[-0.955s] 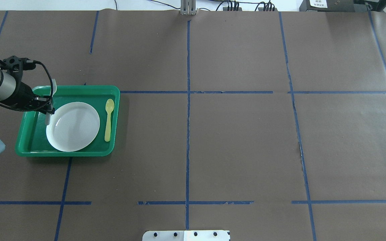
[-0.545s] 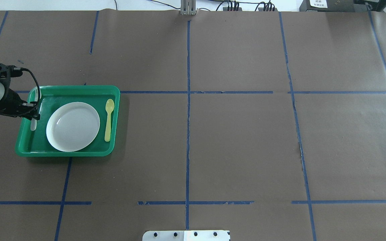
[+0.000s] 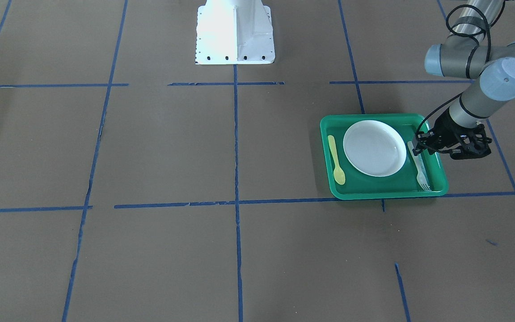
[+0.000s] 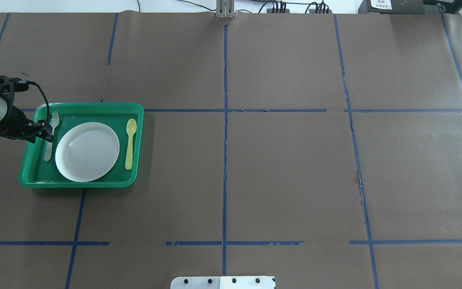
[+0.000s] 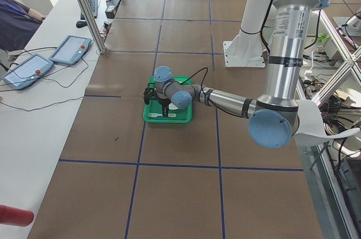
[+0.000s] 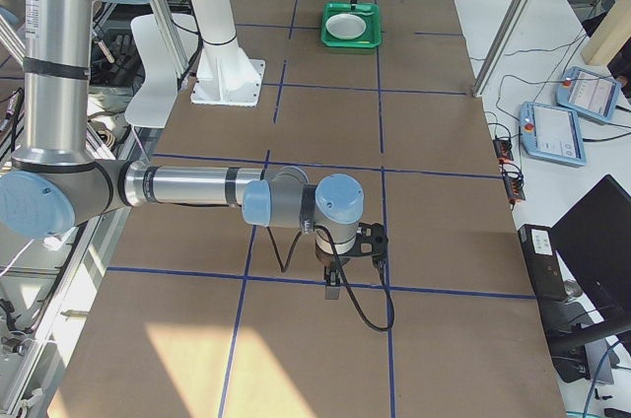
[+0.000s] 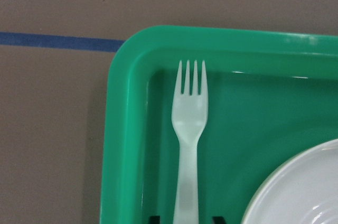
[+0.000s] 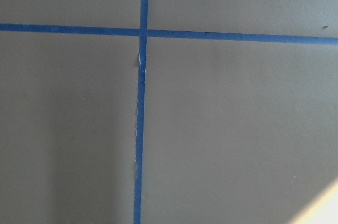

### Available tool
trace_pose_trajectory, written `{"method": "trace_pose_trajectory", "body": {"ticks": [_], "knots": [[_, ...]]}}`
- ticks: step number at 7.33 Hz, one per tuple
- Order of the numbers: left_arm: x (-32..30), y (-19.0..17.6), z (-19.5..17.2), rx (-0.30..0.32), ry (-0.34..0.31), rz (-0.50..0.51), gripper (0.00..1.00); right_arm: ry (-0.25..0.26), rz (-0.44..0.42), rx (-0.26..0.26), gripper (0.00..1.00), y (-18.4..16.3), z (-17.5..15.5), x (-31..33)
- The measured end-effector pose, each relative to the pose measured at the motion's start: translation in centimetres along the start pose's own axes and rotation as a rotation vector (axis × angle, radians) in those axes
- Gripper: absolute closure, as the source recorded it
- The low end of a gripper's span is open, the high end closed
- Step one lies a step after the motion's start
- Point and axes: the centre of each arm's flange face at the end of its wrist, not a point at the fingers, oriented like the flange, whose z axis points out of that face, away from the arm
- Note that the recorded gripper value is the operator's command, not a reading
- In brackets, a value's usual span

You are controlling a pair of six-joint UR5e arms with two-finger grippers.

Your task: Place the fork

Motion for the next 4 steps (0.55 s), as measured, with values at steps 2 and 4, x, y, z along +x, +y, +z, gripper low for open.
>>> {"method": "trace_pose_trajectory", "body": {"ticks": [2,4], "knots": [[0.2,0.0,-0.8,0.013,0.007,0.031,0.01,0.000,0.000,0.000,0.00,0.0,0.0,0.0],[-3.1,-0.5,-2.8,0.032,-0.015,0.130,0.01,0.000,0.000,0.000,0.00,0.0,0.0,0.0]]}}
